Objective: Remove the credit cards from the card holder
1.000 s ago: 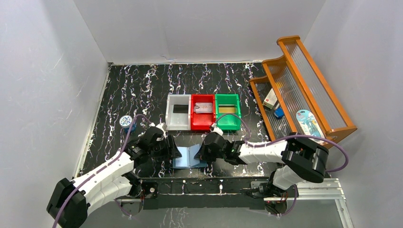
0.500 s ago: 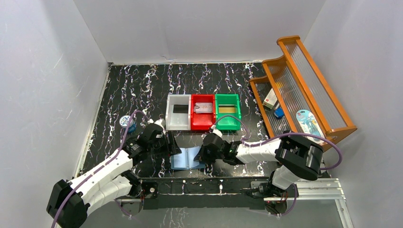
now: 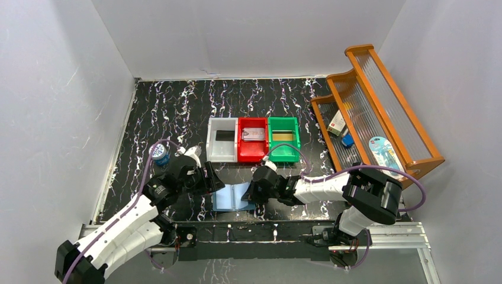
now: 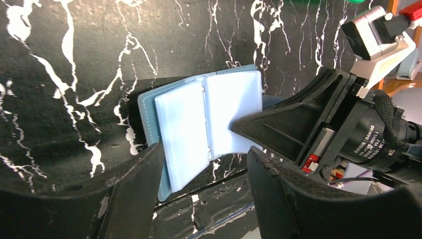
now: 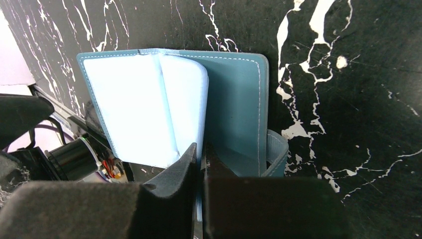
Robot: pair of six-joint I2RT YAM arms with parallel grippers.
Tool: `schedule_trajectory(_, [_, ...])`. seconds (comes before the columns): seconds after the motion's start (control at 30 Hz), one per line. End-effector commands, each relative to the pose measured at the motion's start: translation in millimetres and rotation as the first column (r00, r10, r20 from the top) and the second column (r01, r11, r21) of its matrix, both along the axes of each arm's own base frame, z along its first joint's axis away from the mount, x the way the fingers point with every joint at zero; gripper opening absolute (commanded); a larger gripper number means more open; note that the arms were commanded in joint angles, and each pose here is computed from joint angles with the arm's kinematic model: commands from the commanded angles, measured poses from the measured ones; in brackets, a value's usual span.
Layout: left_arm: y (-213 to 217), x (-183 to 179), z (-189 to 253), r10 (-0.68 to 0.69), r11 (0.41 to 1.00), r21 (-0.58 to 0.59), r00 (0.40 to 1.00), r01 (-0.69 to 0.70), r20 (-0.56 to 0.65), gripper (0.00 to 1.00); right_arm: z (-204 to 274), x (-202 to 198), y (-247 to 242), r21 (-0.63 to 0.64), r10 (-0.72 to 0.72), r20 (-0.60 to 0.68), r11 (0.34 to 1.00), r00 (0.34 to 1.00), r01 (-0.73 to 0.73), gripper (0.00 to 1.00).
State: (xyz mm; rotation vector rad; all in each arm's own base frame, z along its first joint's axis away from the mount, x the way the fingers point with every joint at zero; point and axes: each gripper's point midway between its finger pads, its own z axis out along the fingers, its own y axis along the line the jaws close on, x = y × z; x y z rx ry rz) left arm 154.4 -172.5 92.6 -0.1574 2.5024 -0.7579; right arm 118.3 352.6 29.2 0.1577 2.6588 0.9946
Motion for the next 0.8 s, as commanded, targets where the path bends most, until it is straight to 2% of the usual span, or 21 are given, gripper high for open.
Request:
schedule_trajectory(0.0, [-22.6,-11.6,-2.6,-0.091,0.993,-0.084,0.993,0.084,-0.076,0.61,3.7,3.5,4.6,0.021,-0.01,0.005,1.0,1.0,0.01,0.12])
schedule_trajectory(0.1, [-35.1,-23.7,-20.7,-0.15,0.982,-0.138,0.976,0.129,-0.159,0.6,2.2,3.1,4.6,0.019,-0.009,0.001,1.0,1.0,0.009,0.12])
schedule_trajectory(0.23, [-20.0,-27.0,-46.3,-0.091,0.995,-0.065,0.977,0.08,-0.195,0.59,1.1,2.5,5.9,0.018,-0.004,-0.005,1.0,1.0,0.005,0.12])
schedule_trajectory(0.47, [1.7,-28.6,-63.0,0.002,0.999,0.044,0.975,0.008,-0.222,0.6,0.2,1.5,6.0,0.018,-0.001,-0.009,1.0,1.0,0.001,0.13])
schedule_trajectory(0.63, [3.4,-25.9,-61.0,0.01,0.998,0.055,0.978,0.002,-0.21,0.6,0.1,1.9,8.5,0.025,0.002,-0.009,1.0,1.0,-0.002,0.13])
schedule_trajectory(0.77, [1.5,-29.0,-70.0,-0.013,0.997,0.069,0.969,0.031,-0.245,0.6,-2.8,0.1,13.1,0.024,0.021,-0.021,1.0,1.0,-0.021,0.14])
